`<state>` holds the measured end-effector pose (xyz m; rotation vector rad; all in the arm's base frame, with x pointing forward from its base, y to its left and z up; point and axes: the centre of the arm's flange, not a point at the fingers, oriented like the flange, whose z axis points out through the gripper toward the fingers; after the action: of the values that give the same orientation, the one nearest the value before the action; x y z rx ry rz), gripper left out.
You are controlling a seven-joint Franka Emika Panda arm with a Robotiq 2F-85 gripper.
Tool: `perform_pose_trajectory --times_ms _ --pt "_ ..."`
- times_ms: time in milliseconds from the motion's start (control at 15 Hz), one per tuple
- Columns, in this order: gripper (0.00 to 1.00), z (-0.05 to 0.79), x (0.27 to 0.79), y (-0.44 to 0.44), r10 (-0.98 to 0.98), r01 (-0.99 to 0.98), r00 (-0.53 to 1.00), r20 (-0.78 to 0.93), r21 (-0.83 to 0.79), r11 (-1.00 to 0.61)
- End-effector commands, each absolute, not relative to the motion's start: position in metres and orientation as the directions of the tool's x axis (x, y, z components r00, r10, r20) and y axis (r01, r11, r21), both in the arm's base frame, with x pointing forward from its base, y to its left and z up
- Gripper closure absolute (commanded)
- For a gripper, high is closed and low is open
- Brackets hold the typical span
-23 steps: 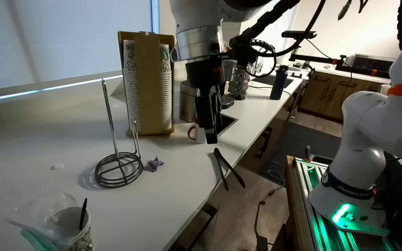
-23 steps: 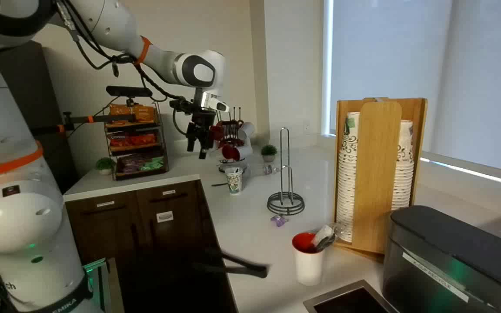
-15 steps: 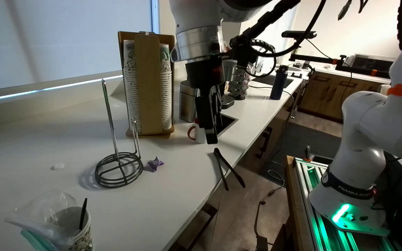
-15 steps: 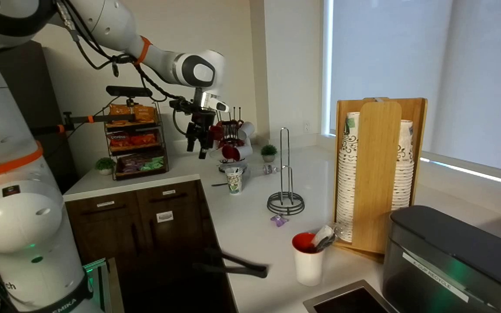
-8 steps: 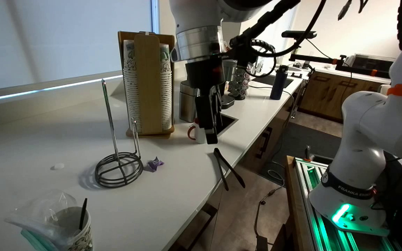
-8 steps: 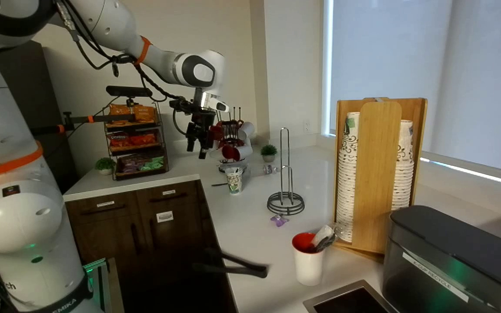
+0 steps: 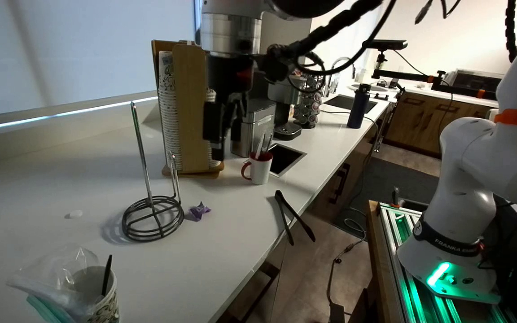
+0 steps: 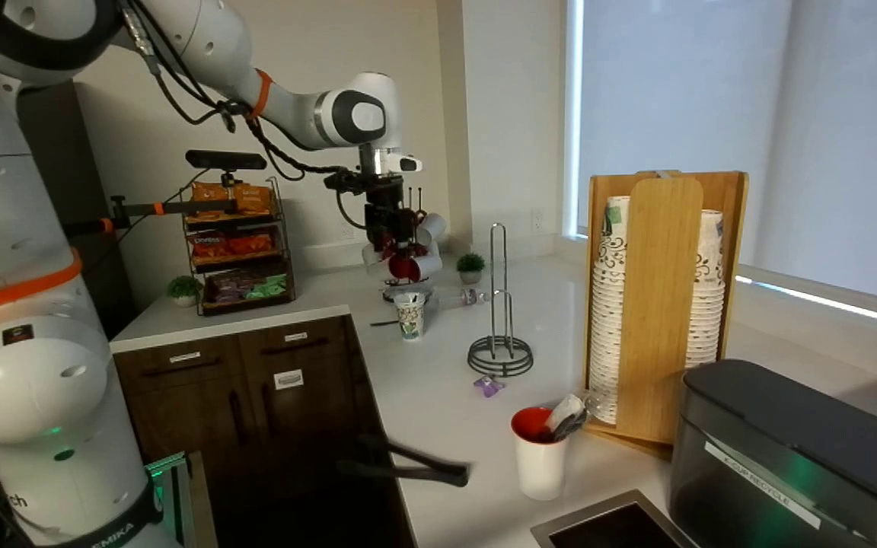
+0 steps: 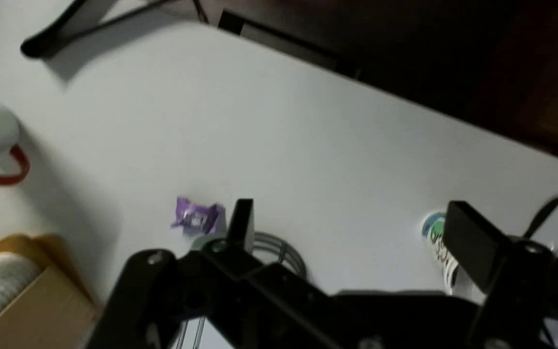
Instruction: Pick up the paper cups on the left and move them to the right
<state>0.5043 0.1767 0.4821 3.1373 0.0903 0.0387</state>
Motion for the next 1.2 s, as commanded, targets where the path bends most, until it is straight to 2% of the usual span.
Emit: perform_pose_trajectory --times_ms 0,133,200,467,1133 --pt "0.00 0.493 0.591 0.195 0.183 0.177 0.980 0.080 0.075 -0.981" --pt "0.00 0.496 0.611 0.209 0.294 0.289 0.955 0.044 0.096 -0.952" --pt "0.00 0.488 0.568 0.187 0.206 0.201 0.975 0.086 0.067 -0.977" --pt "0.00 0.480 0.594 0.201 0.268 0.263 0.961 0.066 0.068 -0.962" --pt "0.00 0.484 0.595 0.201 0.273 0.268 0.959 0.071 0.070 -0.961"
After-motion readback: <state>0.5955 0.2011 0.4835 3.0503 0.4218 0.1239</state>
